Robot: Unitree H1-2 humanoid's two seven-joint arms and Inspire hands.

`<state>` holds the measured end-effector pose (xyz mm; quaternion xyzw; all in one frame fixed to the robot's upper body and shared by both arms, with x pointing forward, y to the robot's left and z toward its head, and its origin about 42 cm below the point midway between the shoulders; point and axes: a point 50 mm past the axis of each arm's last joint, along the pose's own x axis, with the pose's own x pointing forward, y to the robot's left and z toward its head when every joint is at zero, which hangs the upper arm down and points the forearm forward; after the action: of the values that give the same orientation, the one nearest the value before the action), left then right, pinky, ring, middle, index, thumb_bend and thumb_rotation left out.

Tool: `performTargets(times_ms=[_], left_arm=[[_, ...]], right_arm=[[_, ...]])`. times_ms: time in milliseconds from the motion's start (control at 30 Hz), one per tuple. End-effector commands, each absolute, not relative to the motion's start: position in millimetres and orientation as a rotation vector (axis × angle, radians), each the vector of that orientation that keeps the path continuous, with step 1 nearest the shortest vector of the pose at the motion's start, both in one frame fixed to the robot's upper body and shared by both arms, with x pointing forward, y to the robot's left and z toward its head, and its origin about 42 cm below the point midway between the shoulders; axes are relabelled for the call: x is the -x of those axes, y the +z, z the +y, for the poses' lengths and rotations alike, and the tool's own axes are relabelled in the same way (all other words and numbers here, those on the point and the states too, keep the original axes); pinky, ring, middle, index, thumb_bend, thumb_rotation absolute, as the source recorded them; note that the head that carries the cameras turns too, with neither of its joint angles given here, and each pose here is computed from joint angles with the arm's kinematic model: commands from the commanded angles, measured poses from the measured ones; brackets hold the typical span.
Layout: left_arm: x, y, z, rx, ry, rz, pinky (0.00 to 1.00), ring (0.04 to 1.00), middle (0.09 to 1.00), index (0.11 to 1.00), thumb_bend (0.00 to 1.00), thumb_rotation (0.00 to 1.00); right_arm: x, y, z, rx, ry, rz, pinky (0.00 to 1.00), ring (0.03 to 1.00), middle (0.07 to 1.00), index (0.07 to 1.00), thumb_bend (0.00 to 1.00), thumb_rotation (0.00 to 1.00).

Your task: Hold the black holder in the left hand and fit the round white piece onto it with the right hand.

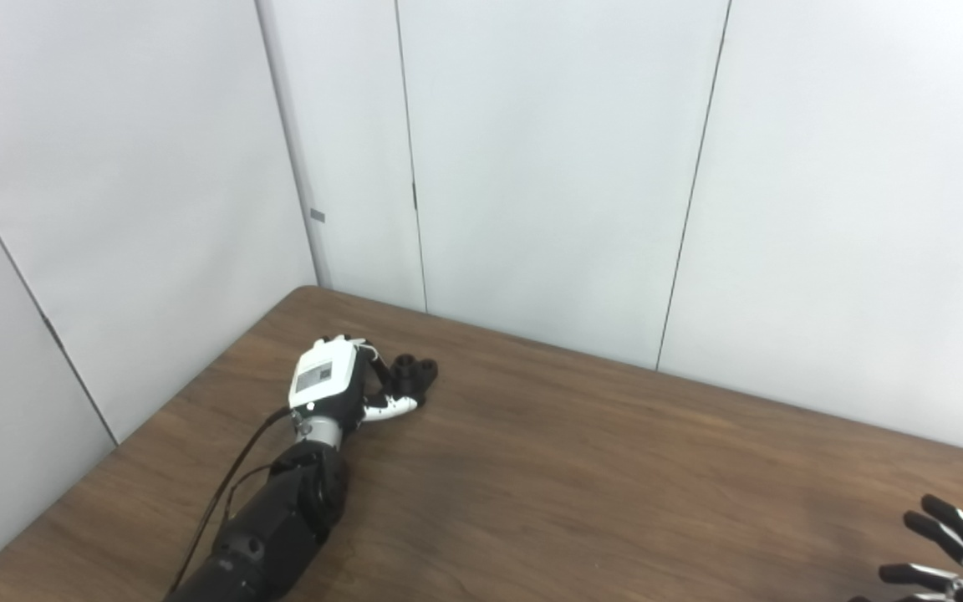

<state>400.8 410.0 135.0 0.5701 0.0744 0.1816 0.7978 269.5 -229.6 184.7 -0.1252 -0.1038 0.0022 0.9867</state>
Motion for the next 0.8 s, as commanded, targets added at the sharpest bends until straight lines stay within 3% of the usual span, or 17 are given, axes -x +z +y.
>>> performTargets(times_ms=[0,200,367,767], left_arm=[[-392,116,403,-1.232,0.316,0.198,0.99,0.933,0.843,0.485,0.52,0.06],[-389,114,393,-1.192,0.229,0.157,1.00,0.937,0.861,0.485,0.52,0.06],[-384,115,367,-1.156,0.080,0.085,1.00,0.966,0.892,0.485,0.52,0.06],[-374,119,294,-1.080,-0.290,-0.137,1.00,0.997,0.923,0.485,0.52,0.06]], right_arm=[[-275,199,-227,0.253,0.017,-0.279,0.44,0.599,0.816,0.851,0.48,0.00],[-279,199,-221,0.253,0.017,-0.281,0.44,0.588,0.802,0.846,0.48,0.00],[-288,198,-220,0.212,0.021,-0.304,0.53,0.607,0.791,0.842,0.47,0.00],[-307,216,-242,0.265,-0.015,-0.385,0.44,0.569,0.761,0.799,0.57,0.00]])
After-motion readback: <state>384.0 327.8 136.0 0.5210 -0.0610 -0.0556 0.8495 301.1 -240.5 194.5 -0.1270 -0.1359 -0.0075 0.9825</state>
